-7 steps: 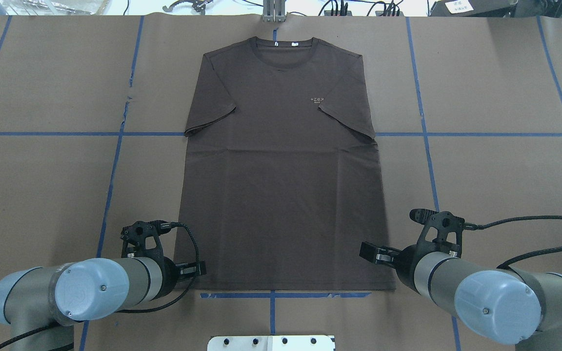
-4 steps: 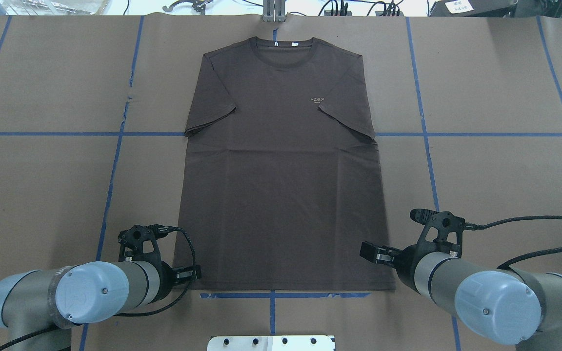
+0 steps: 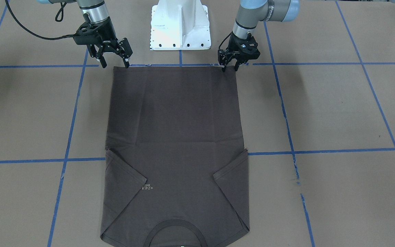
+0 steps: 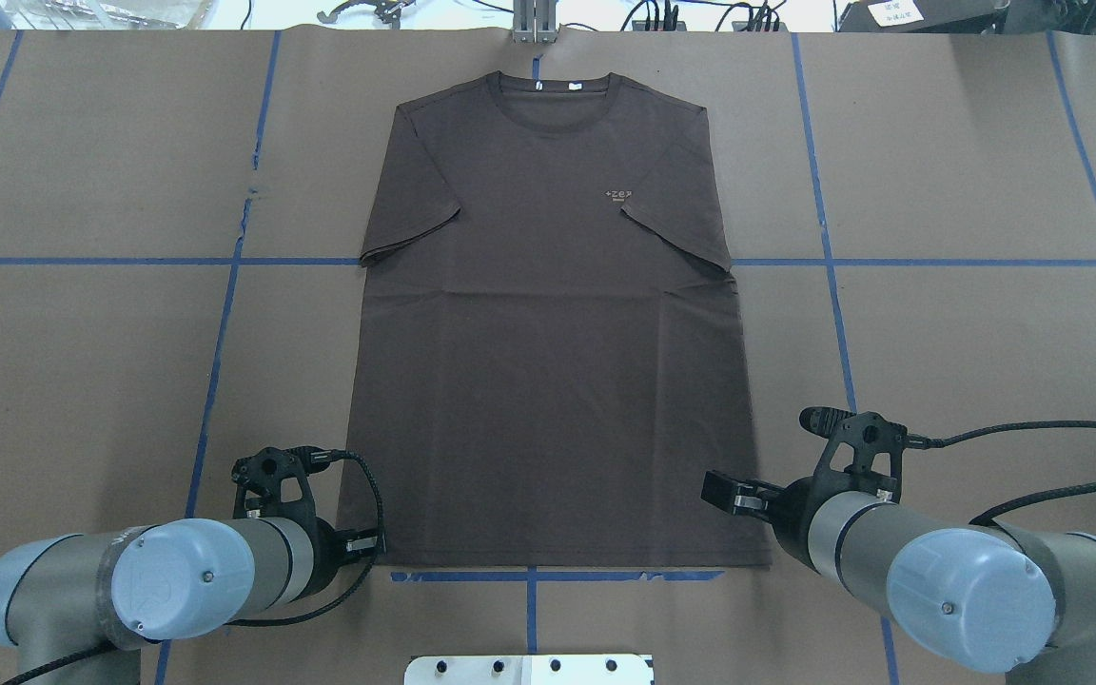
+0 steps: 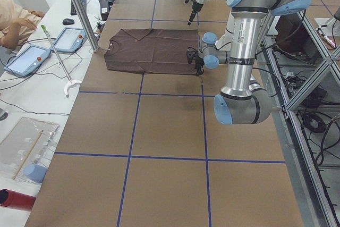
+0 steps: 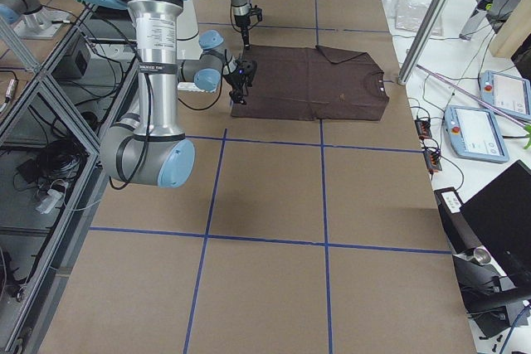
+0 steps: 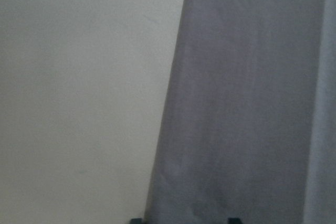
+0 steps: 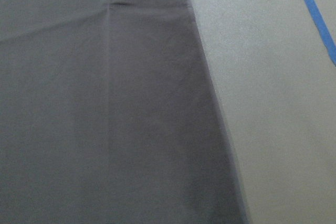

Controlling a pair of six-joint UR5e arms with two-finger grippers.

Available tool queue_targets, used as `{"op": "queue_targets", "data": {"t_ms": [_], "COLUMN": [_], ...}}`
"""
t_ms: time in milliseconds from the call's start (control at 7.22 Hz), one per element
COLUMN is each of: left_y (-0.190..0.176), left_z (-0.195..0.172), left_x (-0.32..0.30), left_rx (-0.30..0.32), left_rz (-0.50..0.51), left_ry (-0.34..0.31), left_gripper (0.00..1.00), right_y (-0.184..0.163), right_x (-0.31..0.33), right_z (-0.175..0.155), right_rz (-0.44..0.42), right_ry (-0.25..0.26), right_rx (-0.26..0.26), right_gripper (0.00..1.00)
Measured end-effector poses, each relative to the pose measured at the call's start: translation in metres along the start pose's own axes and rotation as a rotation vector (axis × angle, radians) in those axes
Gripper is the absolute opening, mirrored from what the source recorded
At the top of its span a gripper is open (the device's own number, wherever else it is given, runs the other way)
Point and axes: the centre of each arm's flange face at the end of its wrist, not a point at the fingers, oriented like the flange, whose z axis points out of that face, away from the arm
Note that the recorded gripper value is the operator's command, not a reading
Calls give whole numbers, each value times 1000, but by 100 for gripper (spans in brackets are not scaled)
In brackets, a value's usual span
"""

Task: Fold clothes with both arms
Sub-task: 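Grasp the hem corners nearest the robot with both grippers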

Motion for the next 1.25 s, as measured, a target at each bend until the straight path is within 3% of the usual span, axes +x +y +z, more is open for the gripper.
{"op": "queue_targets", "data": {"t_ms": [277,415,692,1246], "left_y": [4,5,5,6], "left_z": [0,-1,-11,-27], "left_x": [2,3,8,18], "left_rx": [-5,-5,-6,-10], "left_rz": [-9,-10,-12,-12], "left_ry": [4,6,28,65], "left_gripper": [0,0,0,0], "right_y": [0,0,10,49], "right_x": [0,2,3,14], "right_z": [0,1,3,28], "right_rz": [0,2,73,70], "right_ry": [1,3,8,88], "right_rx": [1,4,14,71], "right_gripper": [93,73,56,53]}}
